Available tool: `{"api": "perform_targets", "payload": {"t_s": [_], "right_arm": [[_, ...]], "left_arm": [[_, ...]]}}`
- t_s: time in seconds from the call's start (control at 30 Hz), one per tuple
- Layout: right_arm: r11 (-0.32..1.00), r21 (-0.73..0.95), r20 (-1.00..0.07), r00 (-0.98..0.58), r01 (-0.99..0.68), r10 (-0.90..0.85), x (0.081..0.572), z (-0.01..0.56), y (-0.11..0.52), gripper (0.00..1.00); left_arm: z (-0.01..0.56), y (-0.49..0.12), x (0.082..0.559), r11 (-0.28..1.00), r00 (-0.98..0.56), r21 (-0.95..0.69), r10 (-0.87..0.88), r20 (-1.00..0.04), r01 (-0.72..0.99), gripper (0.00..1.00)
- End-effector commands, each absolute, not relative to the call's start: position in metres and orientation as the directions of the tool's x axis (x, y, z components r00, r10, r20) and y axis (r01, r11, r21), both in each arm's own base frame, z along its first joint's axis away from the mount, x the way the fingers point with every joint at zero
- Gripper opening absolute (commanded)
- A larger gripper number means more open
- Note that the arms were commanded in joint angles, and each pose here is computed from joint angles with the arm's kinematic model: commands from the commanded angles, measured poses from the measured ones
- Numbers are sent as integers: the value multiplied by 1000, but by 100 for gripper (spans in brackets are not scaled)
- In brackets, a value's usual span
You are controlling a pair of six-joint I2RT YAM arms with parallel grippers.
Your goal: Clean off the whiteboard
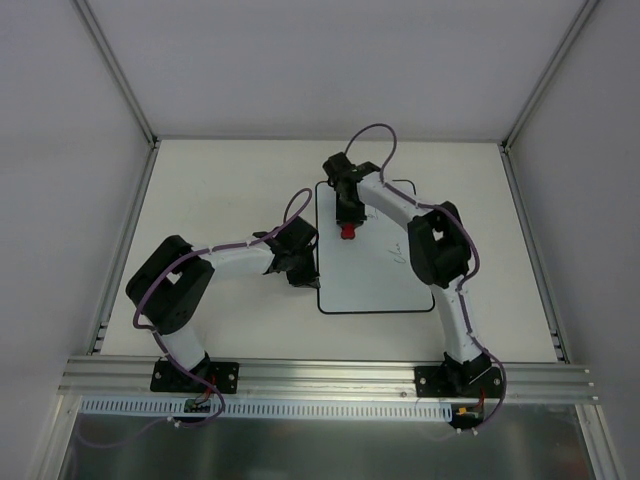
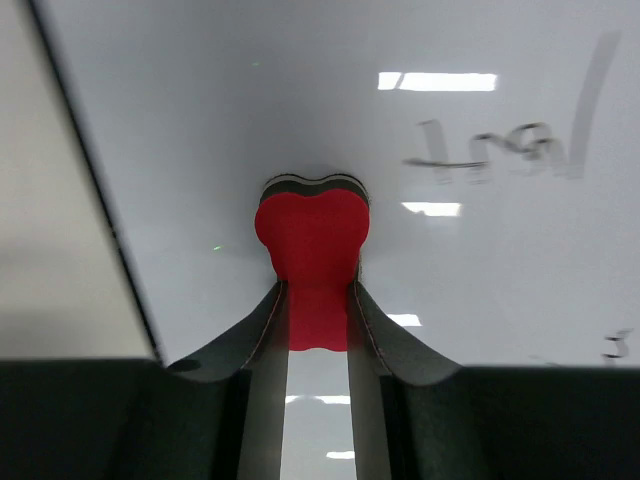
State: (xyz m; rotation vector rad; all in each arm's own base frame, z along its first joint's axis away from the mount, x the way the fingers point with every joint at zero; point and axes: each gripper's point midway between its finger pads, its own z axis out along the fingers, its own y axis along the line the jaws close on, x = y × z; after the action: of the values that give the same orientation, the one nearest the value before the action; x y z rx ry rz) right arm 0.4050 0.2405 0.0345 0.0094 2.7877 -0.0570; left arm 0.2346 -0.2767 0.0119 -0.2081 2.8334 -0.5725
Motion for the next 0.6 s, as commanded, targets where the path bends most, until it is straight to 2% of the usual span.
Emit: {"api": "perform_targets", "payload": {"t_s": [0.0,0.1,0.2,0.33,0.4,0.47,0.5,0.57], "right_arm": [[995,49,-235,-970,-83,-70,366,12,299,0],[992,60,-234,-967,-114,-97,356,12,317,0],[997,16,-226,-972,-74,-68,355,6,300,0],[995,-44,-227,-971,86,74,365,12,231,0],[986,-105,-204,-973,133,109,353,3,193,0],[972,-92,-240,-952,218,191,358,16,157,0],[963,-122,-208,-955,241,212,342,7,137,0],[951,-82,-247,-931,298,270,344,20,118,0]], "left_arm": [[-24,-230,200,974,-981,-196,-139,-131,-112,0],[-24,-229,200,974,-981,-194,-141,-131,-114,0],[-24,-229,199,974,-982,-193,-141,-129,-114,0],[-24,-230,200,974,-982,-196,-139,-130,-112,0],[-24,-230,199,974,-982,-195,-138,-125,-112,0],[-24,-229,200,974,-982,-195,-139,-128,-112,0],[-24,-230,200,975,-983,-196,-136,-127,-109,0],[-25,-229,200,975,-983,-194,-134,-128,-108,0]]}}
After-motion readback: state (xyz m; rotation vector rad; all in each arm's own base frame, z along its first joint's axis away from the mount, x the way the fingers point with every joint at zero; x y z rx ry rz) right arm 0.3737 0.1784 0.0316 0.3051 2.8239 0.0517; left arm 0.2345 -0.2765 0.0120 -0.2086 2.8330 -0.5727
